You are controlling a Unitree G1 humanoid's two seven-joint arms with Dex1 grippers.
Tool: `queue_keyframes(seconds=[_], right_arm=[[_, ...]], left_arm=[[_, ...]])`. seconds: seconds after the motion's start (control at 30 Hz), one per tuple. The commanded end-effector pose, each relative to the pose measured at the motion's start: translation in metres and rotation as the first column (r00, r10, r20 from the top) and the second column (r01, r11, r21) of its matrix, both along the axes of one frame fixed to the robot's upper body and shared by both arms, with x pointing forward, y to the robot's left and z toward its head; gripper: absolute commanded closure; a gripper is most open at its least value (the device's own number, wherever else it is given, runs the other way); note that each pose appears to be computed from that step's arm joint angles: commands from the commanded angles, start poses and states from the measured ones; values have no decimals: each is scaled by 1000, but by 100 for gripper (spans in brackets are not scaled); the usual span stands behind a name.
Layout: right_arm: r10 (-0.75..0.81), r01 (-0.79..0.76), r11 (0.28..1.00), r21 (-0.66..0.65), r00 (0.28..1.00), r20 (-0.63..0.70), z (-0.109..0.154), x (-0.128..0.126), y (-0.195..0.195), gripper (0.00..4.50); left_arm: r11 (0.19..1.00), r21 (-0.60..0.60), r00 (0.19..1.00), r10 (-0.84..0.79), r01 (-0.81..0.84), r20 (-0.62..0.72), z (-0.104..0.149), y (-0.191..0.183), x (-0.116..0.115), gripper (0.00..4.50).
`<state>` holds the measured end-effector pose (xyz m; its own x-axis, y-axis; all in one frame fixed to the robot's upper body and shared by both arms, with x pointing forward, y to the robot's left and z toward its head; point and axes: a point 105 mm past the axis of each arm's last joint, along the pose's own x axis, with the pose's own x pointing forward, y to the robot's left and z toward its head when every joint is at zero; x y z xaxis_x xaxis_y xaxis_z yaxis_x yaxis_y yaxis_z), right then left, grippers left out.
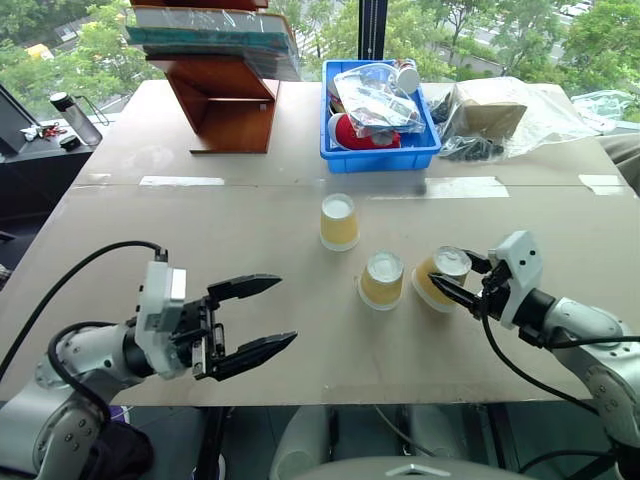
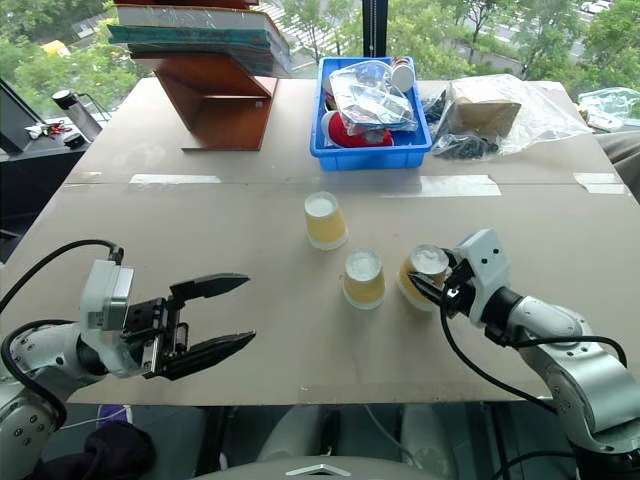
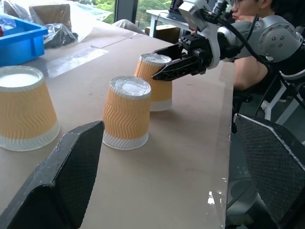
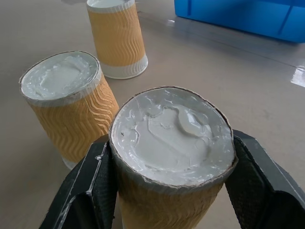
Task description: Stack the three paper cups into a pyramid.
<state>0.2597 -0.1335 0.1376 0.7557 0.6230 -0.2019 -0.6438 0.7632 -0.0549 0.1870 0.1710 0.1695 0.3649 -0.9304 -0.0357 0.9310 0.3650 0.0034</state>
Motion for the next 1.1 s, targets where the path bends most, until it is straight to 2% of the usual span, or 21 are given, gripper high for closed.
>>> queue_keyframes(seconds=[0.03, 0.37, 0.77, 1.0, 1.03, 1.1], right_arm=[[33, -34, 999, 14, 999, 37, 8, -9, 13, 187], [46, -48, 998, 37, 998, 43, 7, -7, 32, 187], [31, -32, 999, 20, 999, 45, 2, 0, 33, 187], [70, -70, 996, 50, 998, 2, -7, -4, 33, 187], [83, -83, 995, 54, 997, -1, -8, -6, 33, 131], [109, -109, 993, 54, 994, 5, -7, -9, 33, 77]], left_arm=[[1000, 4, 999, -1, 1, 33, 3, 2, -4, 0], [1000, 11, 1000, -3, 3, 22, 2, 5, -7, 0], [1000, 15, 1000, -2, 2, 21, 0, 5, -7, 0], [1000, 17, 1000, -3, 2, 17, -1, 5, -7, 0], [1000, 17, 1000, -1, 1, 15, -2, 5, -7, 0], [1000, 17, 1000, 2, -2, 13, -2, 5, -8, 0]])
